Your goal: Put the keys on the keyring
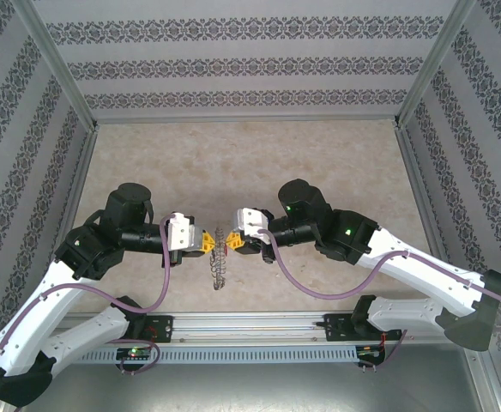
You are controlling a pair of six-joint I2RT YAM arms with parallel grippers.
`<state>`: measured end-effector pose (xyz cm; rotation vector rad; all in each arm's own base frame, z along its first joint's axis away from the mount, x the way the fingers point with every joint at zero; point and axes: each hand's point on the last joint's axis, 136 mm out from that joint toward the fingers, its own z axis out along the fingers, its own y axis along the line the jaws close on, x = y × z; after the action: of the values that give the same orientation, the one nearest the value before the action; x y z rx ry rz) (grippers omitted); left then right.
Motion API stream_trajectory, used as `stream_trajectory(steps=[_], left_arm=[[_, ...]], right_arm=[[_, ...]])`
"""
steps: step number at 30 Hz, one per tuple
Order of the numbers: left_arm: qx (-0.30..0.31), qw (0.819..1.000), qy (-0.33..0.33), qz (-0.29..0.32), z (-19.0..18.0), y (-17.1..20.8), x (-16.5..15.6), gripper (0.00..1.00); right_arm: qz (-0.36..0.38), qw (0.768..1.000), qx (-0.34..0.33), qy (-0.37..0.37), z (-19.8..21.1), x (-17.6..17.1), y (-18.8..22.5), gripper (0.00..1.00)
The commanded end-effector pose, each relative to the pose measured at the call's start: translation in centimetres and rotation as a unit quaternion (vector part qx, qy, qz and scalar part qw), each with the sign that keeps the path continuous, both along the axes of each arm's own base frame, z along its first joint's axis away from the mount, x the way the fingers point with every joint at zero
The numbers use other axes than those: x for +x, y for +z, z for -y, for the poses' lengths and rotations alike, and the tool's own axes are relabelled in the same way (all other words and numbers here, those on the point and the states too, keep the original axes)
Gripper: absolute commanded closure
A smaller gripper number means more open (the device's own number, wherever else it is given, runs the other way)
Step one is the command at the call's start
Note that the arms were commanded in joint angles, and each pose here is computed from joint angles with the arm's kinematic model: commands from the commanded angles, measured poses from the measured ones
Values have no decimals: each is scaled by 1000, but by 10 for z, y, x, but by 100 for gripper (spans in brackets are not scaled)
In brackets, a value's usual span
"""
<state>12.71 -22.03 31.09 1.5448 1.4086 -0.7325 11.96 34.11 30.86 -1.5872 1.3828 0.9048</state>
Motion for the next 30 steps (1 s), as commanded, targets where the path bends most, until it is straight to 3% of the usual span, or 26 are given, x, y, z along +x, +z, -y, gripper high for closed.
stream_trajectory(steps=[1, 30], left_arm=[[-28, 999, -9, 22, 1, 17, -2, 100], [-30, 999, -11, 21, 1, 19, -3, 100]], right_arm=[[-1, 1000, 11, 19, -3, -8, 8, 100], [-5, 1000, 8, 28, -6, -9, 5, 100]])
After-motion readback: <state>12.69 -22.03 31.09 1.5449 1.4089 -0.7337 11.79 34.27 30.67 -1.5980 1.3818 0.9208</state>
